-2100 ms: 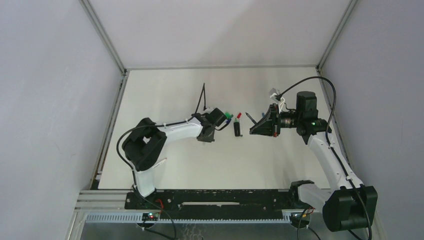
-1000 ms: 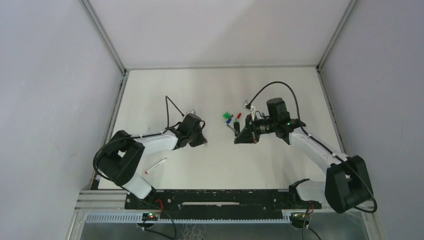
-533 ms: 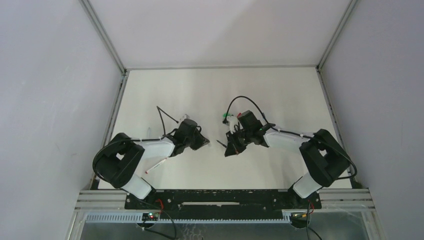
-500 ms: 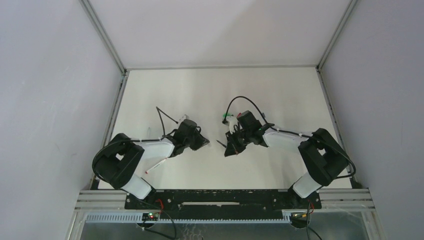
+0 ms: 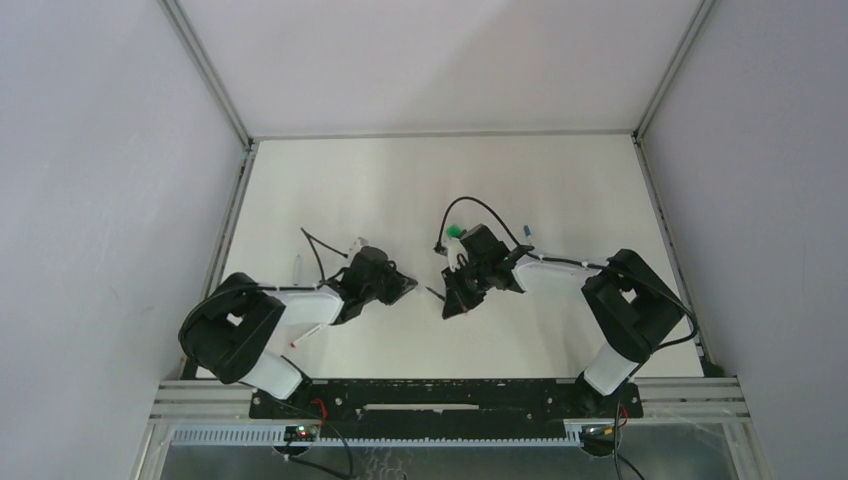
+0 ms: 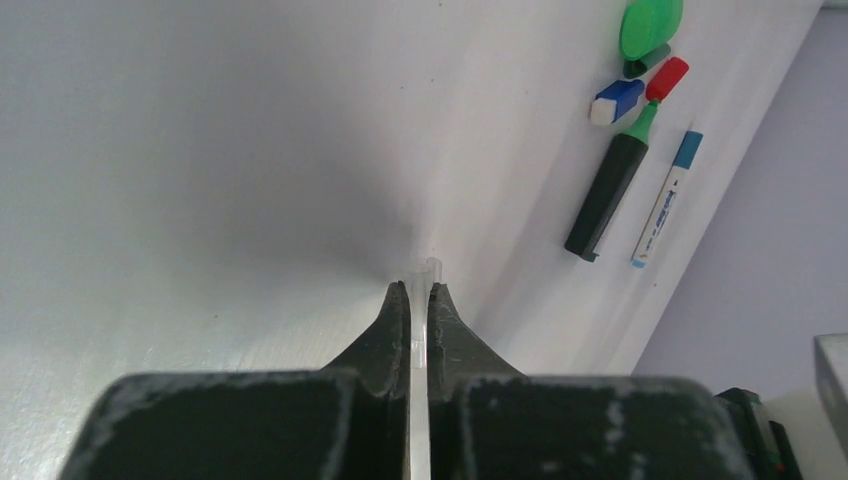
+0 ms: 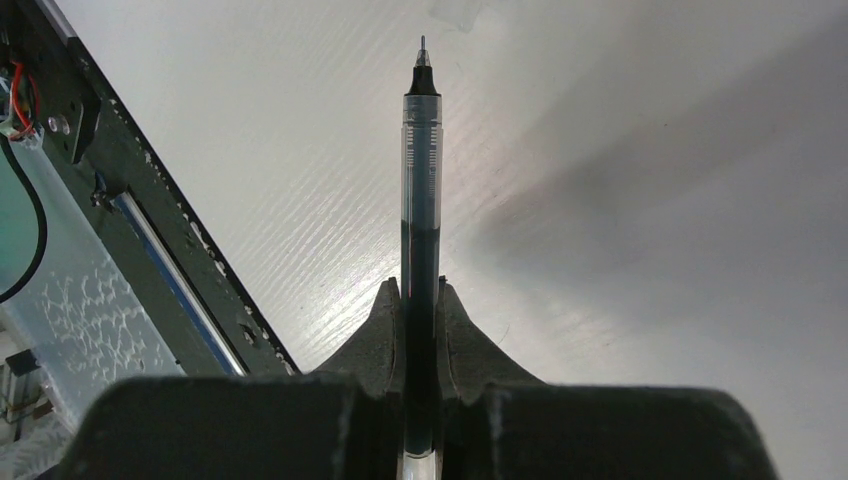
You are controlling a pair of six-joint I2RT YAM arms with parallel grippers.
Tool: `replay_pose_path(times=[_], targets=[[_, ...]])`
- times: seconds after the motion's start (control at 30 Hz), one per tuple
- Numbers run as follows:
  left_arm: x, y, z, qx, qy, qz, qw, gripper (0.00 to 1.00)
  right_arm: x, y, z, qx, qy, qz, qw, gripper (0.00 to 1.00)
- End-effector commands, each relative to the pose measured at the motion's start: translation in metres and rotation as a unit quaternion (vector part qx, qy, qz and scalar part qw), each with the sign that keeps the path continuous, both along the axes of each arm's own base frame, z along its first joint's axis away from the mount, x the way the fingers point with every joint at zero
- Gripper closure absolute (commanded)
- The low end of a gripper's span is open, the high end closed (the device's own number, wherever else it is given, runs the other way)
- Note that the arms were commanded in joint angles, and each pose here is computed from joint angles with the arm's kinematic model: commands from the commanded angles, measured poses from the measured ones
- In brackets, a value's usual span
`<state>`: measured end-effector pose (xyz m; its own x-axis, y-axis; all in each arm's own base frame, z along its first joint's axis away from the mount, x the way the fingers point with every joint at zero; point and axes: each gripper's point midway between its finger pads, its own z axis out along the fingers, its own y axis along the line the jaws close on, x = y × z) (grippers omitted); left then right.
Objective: Insert the pens into the pen caps
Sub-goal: Insert the pen cap onto the pen.
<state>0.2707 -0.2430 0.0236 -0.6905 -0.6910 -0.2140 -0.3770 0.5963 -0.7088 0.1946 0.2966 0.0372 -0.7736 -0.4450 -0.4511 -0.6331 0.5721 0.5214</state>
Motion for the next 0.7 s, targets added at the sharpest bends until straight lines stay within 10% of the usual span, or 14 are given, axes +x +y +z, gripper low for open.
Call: replay_pose_path(times=[0.0, 0.67], targets=[[0.008, 0.004, 0.015, -0.037, -0.017, 0.045, 0.998, 1.00, -0.003, 0.009, 0.006, 0.007, 0.016, 0.002, 1.000, 1.00], [0.006, -0.002, 0.010, -0.068, 0.003, 0.053, 0.996, 1.00, -0.001, 0.014, -0.005, -0.027, 0.026, -0.008, 0.999, 1.00]])
